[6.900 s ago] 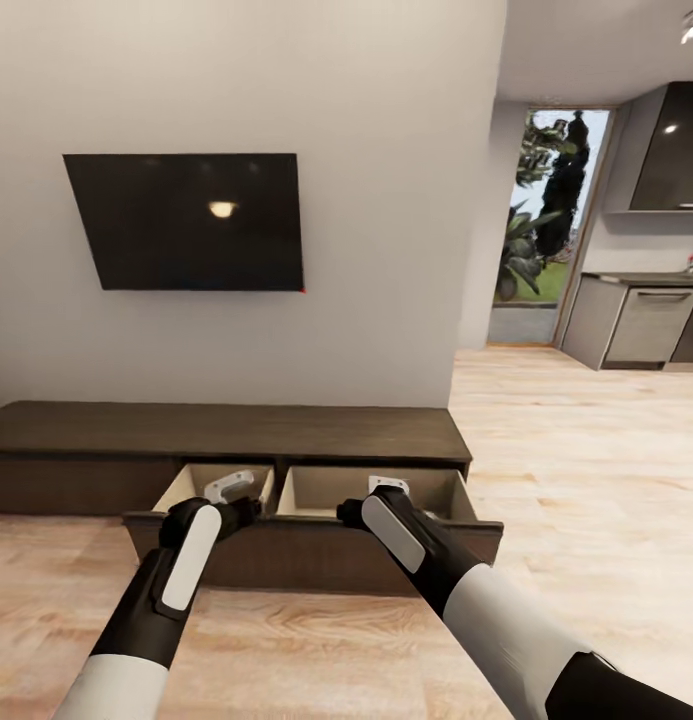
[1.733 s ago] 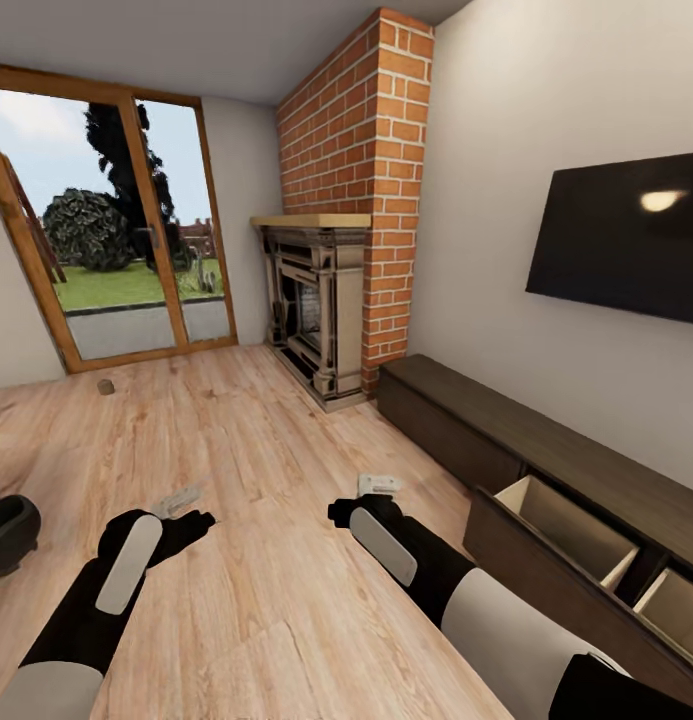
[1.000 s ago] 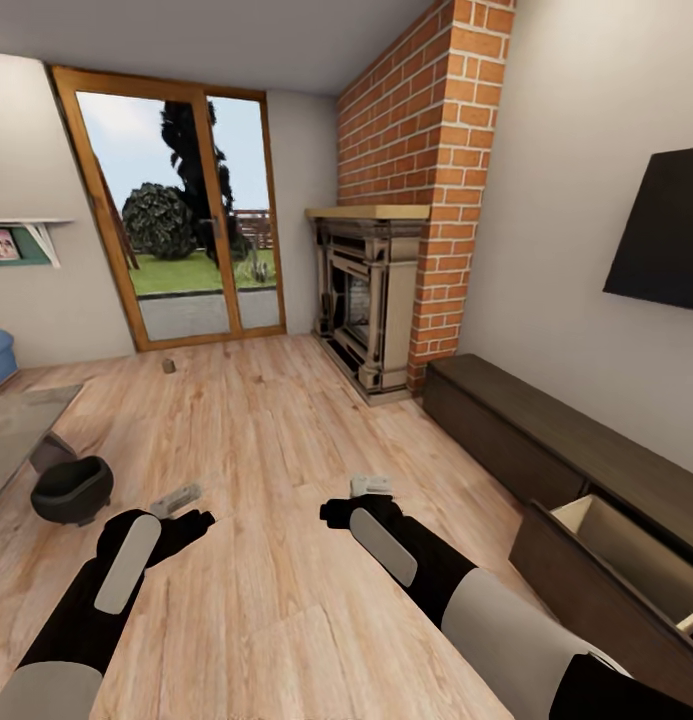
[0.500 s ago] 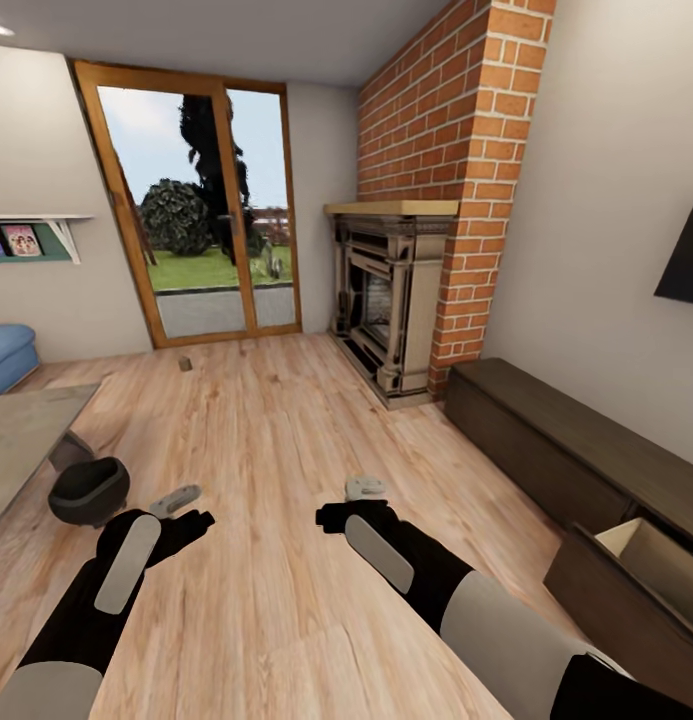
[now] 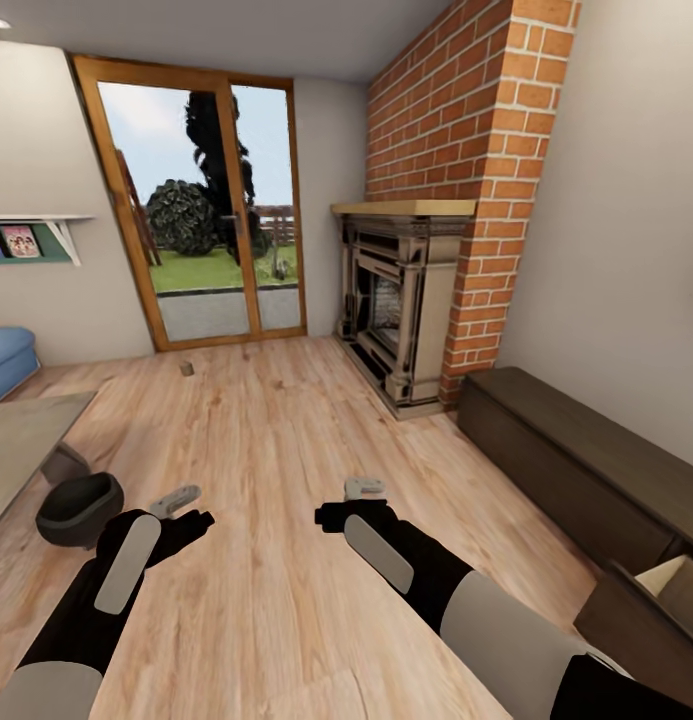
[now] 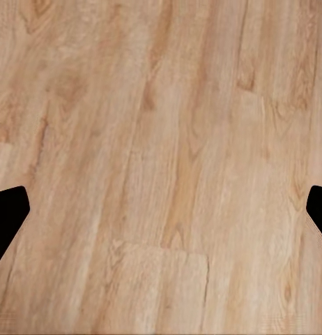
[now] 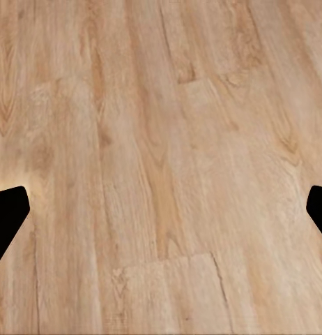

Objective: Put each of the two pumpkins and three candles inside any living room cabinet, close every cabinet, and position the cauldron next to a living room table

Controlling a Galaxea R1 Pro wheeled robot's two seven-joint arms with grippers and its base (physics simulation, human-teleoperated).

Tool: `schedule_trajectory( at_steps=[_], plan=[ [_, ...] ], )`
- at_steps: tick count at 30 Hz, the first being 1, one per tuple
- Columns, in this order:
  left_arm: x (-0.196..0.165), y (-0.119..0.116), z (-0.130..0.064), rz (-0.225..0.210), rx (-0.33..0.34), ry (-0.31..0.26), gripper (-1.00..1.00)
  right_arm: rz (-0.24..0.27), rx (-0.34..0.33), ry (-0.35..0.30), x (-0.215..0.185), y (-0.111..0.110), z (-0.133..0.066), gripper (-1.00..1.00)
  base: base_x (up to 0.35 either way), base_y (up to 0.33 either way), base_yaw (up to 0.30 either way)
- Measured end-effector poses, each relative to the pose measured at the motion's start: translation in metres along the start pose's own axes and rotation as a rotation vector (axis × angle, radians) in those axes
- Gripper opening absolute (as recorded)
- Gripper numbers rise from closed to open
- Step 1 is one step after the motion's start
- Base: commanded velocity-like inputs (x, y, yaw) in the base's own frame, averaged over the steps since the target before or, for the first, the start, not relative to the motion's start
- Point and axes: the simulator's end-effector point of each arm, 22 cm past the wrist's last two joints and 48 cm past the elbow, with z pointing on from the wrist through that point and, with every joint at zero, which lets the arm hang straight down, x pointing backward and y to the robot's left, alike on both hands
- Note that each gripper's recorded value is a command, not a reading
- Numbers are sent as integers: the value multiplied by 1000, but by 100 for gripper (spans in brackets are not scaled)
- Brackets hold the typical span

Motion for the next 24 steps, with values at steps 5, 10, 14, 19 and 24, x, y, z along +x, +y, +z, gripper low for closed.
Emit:
schedule_trajectory(
  at_steps=[5, 10, 14, 19, 24],
  plan=[
    [0, 0, 0, 0, -1, 1, 100, 0, 1, 0, 0, 0, 0, 100, 330, 0, 284],
    [0, 0, 0, 0, 0, 1, 100, 0, 0, -1, 0, 0, 0, 100, 330, 0, 291],
    [0, 0, 0, 0, 0, 1, 100, 0, -2, -1, 0, 0, 0, 100, 331, 0, 284],
    [0, 0, 0, 1, 0, 1, 100, 0, -4, -1, -1, 1, -1, 100, 332, 0, 81],
    [0, 0, 0, 0, 0, 1, 100, 0, -4, -3, -1, 1, -1, 100, 332, 0, 9]
  ],
)
